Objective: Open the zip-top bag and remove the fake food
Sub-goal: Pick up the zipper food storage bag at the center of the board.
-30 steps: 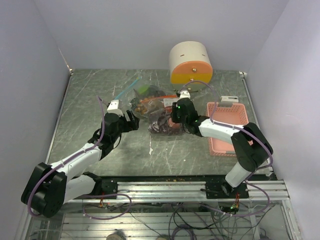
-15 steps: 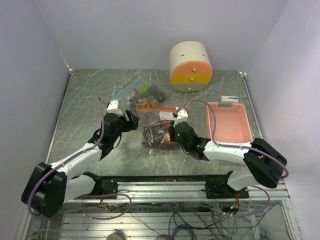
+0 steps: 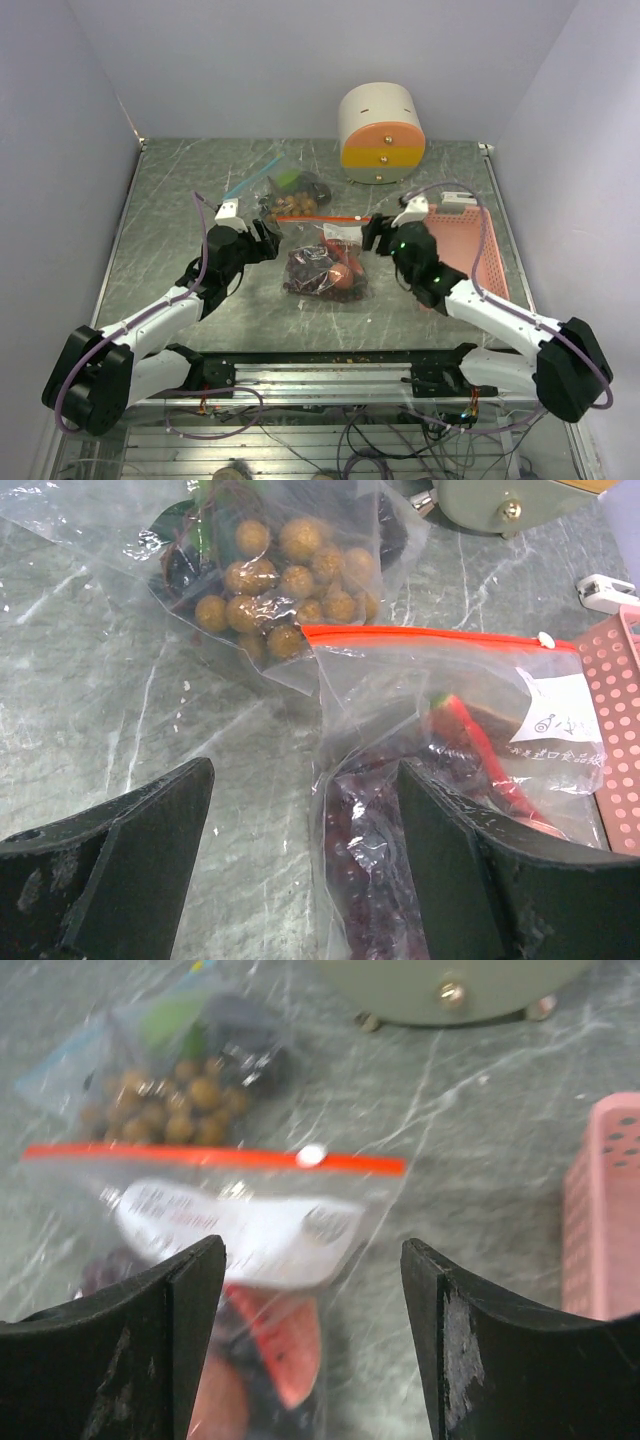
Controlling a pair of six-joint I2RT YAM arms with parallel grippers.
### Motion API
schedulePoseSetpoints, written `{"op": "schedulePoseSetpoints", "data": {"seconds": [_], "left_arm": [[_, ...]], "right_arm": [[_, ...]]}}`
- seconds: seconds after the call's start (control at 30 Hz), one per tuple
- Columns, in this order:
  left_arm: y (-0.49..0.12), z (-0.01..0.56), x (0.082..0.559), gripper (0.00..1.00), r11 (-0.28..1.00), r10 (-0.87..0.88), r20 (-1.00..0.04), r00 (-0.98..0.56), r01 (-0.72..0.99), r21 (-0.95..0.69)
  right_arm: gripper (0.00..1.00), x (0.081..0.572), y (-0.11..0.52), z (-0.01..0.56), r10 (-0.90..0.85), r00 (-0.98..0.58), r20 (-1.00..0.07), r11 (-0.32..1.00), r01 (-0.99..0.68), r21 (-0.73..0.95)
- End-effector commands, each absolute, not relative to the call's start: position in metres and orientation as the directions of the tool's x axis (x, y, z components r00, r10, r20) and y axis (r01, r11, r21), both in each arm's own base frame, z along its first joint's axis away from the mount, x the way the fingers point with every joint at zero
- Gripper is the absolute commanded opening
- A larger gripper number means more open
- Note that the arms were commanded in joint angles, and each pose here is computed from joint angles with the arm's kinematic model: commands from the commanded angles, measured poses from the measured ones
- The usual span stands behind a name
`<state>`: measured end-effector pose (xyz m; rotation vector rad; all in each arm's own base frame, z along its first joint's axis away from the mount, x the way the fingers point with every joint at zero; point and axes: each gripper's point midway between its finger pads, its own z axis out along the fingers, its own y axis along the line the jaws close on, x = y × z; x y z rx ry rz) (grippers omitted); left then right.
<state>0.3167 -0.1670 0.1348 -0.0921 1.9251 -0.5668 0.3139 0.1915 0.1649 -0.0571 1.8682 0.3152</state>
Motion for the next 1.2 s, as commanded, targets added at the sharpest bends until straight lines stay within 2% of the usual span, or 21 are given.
{"op": "schedulePoseSetpoints", "data": {"seconds": [0.0, 0.23, 0.47, 0.63, 0.7, 0.77, 1.17], "left_arm": [[-0.178, 0.153, 0.319, 0.86, 0.861, -0.325, -0.862, -0.388, 0.255, -0.439], [-0.177, 0.157, 0.318, 0.87, 0.862, -0.32, -0.867, -0.381, 0.262, -0.433], [-0.177, 0.159, 0.318, 0.88, 0.863, -0.321, -0.868, -0.378, 0.261, -0.432], [-0.174, 0.157, 0.319, 0.97, 0.869, -0.322, -0.87, -0.373, 0.249, -0.428], [-0.175, 0.158, 0.319, 0.98, 0.867, -0.323, -0.871, -0.371, 0.253, -0.429], [-0.175, 0.158, 0.318, 0.99, 0.867, -0.323, -0.871, -0.37, 0.253, -0.429], [-0.179, 0.177, 0.308, 0.98, 0.834, -0.339, -0.888, -0.31, 0.338, -0.437]], "right_arm": [[0.72, 0.338, 0.186, 0.164, 0.222, -0.386, -0.895, 0.915, -0.235, 0.328], [0.73, 0.375, 0.195, 0.148, 0.265, -0.461, -0.847, 0.861, -0.283, 0.423], [0.72, 0.373, 0.214, 0.116, 0.303, -0.574, -0.761, 0.767, -0.327, 0.552], [0.23, 0.364, 0.229, 0.128, 0.297, -0.567, -0.768, 0.692, -0.426, 0.582], [0.09, 0.363, 0.227, 0.137, 0.293, -0.542, -0.787, 0.694, -0.446, 0.566], [0.0, 0.359, 0.224, 0.148, 0.284, -0.507, -0.814, 0.701, -0.47, 0.537], [0.0, 0.31, 0.207, 0.213, 0.257, -0.201, -0.945, 0.671, -0.666, 0.324]]}}
